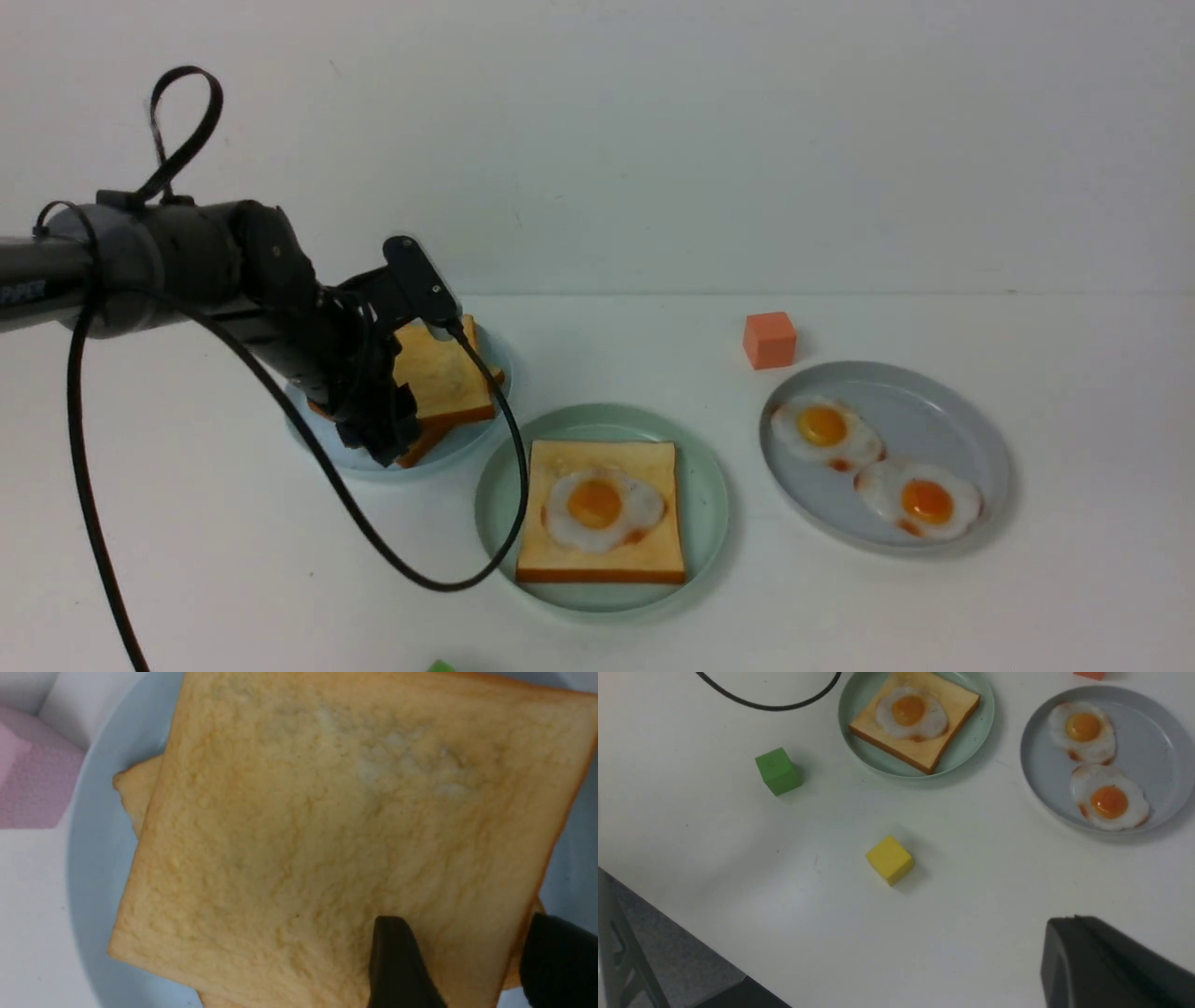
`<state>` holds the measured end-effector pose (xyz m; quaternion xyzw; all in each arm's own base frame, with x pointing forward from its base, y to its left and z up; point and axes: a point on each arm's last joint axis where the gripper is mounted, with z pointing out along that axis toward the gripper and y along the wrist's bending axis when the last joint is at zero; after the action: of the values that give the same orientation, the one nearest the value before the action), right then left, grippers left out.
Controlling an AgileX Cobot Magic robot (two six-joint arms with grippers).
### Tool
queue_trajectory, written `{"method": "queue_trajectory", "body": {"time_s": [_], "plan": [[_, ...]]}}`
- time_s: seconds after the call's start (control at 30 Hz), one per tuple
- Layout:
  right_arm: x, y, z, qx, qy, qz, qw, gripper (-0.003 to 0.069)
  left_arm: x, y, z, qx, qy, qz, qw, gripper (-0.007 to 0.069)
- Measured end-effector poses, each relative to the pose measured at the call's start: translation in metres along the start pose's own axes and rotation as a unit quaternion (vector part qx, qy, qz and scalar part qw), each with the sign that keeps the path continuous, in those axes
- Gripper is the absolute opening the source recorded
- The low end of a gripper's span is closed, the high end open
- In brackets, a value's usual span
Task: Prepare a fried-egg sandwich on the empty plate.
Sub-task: Use the left arm to grab a slice of bread, then use the left arm to place a slice of bread on the fried egg in the middle
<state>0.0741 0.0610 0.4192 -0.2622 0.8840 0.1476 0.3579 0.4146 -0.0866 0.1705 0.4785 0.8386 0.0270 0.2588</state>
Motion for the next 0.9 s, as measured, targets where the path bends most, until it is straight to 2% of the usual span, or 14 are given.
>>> {"method": "queue_trajectory", "body": {"time_s": [0.17,0.3,0.37,0.53,0.67,0.8,0.83,0.9], "plan": [[0.0,0.001,0.0,-0.003,0.0,0.001,1.0,0.0006,0.0,0.002,0.004,-0.006,-0.001,0.003,1.0,0.0312],[0.0,0.001,0.0,-0.003,0.0,0.011,1.0,0.0007,-0.001,0.003,0.005,-0.008,-0.002,0.003,1.0,0.0227],[0.0,0.001,0.0,-0.007,0.001,0.015,1.0,0.0008,0.0,0.002,0.005,-0.007,-0.001,0.004,1.0,0.0144],[0.001,0.002,-0.001,-0.01,0.0,0.016,1.0,0.0012,-0.005,0.004,-0.009,-0.012,-0.008,0.007,1.0,0.0041],[0.004,0.001,-0.006,-0.011,-0.01,0.016,1.0,0.0014,-0.015,0.005,-0.045,-0.025,-0.028,0.004,0.999,0.0025],[0.008,0.0,-0.015,-0.011,-0.026,0.016,0.999,0.0015,-0.034,-0.008,-0.08,-0.027,-0.055,0.0,0.998,0.0025],[0.013,-0.002,-0.023,-0.008,-0.041,0.015,0.999,0.0017,-0.051,-0.03,-0.096,-0.017,-0.074,0.026,0.997,0.0025],[0.017,-0.003,-0.029,-0.007,-0.054,0.014,0.998,0.0018,-0.062,-0.056,-0.1,0.003,-0.079,0.051,0.996,0.0025]]}}
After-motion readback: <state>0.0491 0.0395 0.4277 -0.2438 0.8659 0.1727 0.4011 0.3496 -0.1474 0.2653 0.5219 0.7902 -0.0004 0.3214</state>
